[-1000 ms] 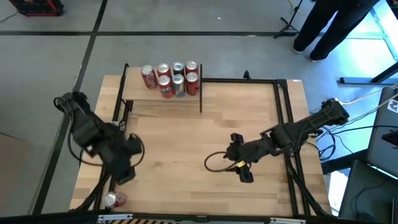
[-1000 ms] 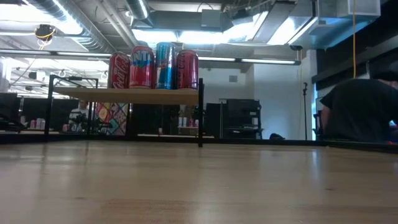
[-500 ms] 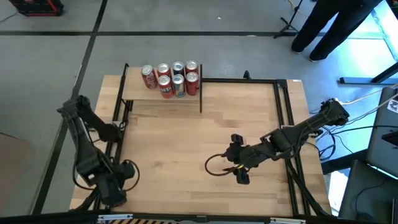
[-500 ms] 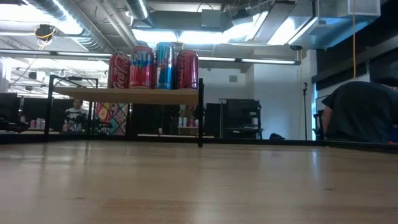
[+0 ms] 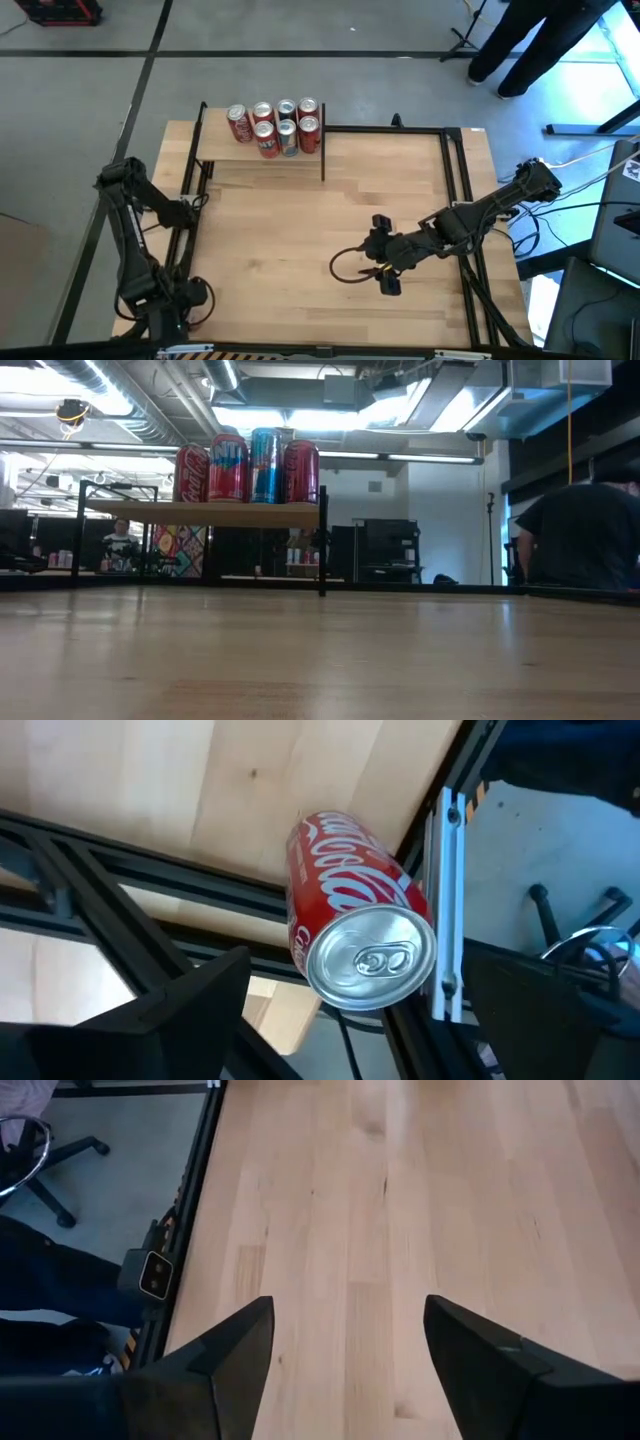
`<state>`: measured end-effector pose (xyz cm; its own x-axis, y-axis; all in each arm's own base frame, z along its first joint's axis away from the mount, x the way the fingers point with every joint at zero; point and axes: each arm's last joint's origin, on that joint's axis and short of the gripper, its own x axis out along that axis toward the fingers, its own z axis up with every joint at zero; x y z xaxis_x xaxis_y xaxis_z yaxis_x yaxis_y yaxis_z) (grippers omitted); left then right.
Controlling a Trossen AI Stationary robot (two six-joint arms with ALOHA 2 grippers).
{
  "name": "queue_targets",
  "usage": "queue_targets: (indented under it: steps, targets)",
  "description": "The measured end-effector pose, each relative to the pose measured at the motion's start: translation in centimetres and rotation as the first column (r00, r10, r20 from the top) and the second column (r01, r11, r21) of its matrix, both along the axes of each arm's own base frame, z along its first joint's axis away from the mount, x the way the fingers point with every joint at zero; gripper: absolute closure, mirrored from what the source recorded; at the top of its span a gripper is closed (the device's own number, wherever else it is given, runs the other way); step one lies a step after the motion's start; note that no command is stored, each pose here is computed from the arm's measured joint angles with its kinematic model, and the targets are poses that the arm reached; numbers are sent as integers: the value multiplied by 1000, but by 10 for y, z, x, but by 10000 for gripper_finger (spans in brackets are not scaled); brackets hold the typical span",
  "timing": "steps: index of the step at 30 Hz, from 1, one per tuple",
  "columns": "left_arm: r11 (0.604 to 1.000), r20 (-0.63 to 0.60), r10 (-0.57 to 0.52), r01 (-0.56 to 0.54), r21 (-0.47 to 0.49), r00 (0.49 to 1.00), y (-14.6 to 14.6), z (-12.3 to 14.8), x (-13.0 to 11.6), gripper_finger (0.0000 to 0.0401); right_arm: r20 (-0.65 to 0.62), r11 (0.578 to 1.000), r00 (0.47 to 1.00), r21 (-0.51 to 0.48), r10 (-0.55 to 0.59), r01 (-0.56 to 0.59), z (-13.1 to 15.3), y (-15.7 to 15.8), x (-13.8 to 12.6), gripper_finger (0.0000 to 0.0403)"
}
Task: Place canned beverage on shelf
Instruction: Put the red-white soda can on the shelf aligned with the other red-white soda can
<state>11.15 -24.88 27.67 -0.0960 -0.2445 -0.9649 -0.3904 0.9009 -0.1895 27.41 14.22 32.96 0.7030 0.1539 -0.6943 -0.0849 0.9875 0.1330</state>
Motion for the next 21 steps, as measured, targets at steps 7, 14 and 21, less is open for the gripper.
queue_targets:
  steps: [7,14,21]
  targets:
    - [1000,-7,-28,28,11,1000,-2,-14,-7,50,7,1000,1000,-16,-17,17,0,-1,0,155]
    - [999,15,-36,37,-38,999,-7,-23,-7,50,8,1000,1000,-19,-16,16,0,-1,0,155]
    - [998,18,-50,51,-43,999,-8,-32,-12,50,16,999,999,-37,-34,35,0,-2,0,155]
